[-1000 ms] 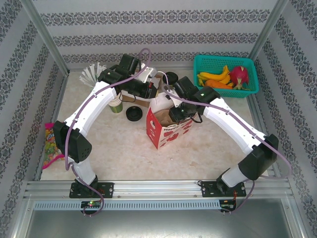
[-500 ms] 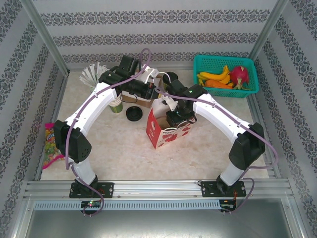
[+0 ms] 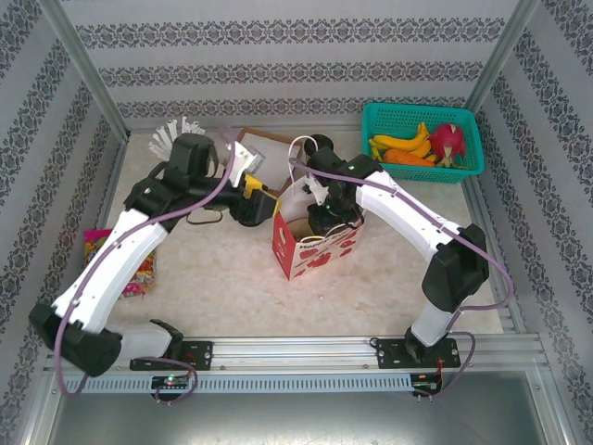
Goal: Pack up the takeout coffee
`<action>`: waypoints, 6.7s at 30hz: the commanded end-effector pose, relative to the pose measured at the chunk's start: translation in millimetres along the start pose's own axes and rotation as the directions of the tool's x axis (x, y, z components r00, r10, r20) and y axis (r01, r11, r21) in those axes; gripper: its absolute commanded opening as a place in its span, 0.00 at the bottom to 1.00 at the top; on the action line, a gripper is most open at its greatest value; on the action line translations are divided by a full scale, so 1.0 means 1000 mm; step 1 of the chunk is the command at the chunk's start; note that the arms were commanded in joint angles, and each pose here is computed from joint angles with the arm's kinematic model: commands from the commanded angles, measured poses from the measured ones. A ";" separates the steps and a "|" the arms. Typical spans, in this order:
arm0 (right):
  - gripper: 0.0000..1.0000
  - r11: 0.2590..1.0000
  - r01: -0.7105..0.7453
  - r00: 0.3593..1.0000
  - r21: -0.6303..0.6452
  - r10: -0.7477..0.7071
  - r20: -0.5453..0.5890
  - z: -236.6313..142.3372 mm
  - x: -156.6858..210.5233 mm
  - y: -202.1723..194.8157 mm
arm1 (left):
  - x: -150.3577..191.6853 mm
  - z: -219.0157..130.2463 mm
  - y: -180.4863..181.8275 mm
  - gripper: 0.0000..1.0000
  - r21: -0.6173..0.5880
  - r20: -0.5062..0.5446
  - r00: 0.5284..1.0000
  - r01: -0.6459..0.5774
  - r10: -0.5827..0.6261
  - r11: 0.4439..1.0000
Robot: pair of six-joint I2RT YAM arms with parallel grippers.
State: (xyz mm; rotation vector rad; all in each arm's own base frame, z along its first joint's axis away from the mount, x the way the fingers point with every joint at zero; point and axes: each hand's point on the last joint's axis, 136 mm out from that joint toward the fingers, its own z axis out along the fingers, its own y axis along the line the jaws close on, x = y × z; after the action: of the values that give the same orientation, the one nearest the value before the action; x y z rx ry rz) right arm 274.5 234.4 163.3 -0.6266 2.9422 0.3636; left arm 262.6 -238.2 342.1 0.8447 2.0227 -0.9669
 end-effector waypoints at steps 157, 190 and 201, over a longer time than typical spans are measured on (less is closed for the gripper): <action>0.69 1.000 0.026 0.999 0.017 -0.026 0.021 0.051 -0.010 0.006 | 0.040 0.041 0.076 0.04 -0.487 -0.145 0.853 0.380 -0.502 0.787; 0.00 0.980 0.094 0.979 0.176 -0.059 -0.195 0.110 0.022 -0.028 | 0.038 0.037 0.079 0.05 -0.487 -0.172 0.866 0.340 -0.470 0.805; 0.06 0.983 0.067 0.985 0.173 -0.037 -0.168 0.110 0.020 -0.028 | 0.040 0.038 0.081 0.06 -0.482 -0.175 0.866 0.340 -0.469 0.808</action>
State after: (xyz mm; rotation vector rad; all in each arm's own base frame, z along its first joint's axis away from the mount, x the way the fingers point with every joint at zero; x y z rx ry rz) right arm 276.0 234.9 62.0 -0.7653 3.0324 0.1108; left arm 316.5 -222.4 260.2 0.2894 2.6281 -0.5691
